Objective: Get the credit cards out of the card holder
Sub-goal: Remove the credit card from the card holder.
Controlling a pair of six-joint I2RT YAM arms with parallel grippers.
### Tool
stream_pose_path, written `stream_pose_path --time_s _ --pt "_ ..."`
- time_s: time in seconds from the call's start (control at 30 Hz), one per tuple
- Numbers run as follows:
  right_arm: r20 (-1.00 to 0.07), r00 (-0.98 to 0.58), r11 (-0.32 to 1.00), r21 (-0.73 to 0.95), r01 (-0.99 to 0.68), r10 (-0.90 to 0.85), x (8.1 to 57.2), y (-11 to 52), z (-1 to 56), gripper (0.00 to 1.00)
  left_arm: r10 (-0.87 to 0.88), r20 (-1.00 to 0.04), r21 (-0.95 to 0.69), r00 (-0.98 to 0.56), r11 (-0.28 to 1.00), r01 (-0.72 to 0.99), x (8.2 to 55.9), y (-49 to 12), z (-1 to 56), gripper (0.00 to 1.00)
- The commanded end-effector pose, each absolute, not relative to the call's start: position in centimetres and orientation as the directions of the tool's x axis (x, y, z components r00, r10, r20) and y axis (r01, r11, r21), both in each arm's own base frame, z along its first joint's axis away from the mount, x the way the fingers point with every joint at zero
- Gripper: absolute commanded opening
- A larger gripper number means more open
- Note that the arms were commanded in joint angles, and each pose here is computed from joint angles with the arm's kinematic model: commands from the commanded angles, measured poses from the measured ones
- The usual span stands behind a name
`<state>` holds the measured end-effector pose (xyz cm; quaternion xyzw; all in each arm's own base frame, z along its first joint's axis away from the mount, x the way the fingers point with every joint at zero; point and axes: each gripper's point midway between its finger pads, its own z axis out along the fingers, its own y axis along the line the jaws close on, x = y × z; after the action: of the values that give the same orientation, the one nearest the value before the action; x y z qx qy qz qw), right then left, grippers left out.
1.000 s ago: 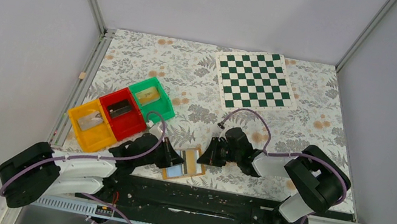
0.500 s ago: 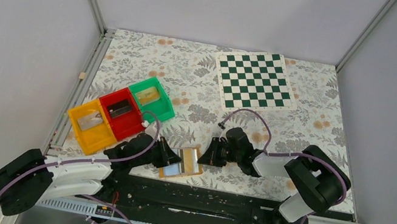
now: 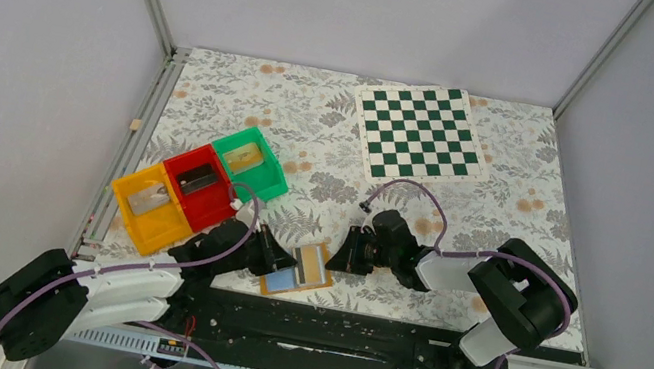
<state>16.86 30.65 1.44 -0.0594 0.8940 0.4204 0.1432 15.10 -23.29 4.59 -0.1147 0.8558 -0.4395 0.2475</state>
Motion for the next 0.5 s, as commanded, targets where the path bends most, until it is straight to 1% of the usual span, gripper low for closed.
stream_pose_path --time_s 0.0,0.07,0.13,0.23,0.33,0.47 --pt "-0.298 -0.955 0.669 0.711 -0.216 0.008 16.8 29.9 0.4 0.12 -0.416 -0.332 -0.837 -0.847 0.543 0.062 15.4 -23.9 5.8 0.03" --pt "-0.298 -0.955 0.671 0.710 -0.215 0.009 16.8 29.8 0.4 0.12 -0.417 -0.331 -0.836 -0.846 0.545 0.059 15.4 -23.8 5.8 0.02" --pt "-0.296 -0.955 0.668 0.712 -0.214 0.010 16.8 29.8 0.4 0.12 -0.415 -0.331 -0.825 -0.848 0.563 0.046 15.4 -23.6 5.4 0.04" --pt "-0.294 -0.956 0.655 0.725 -0.213 0.014 16.7 30.0 1.0 0.12 -0.409 -0.349 -0.804 -0.843 0.593 0.045 15.6 -23.3 5.3 0.14" --pt "-0.320 -0.947 0.627 0.743 -0.233 0.028 16.9 30.3 3.0 0.17 -0.405 -0.373 -0.768 -0.835 0.639 0.033 15.9 -22.6 4.9 0.19" --pt "-0.356 -0.934 0.616 0.743 -0.262 0.032 17.1 30.4 5.5 0.25 -0.409 -0.393 -0.742 -0.823 0.670 0.021 16.2 -21.9 4.7 0.18"
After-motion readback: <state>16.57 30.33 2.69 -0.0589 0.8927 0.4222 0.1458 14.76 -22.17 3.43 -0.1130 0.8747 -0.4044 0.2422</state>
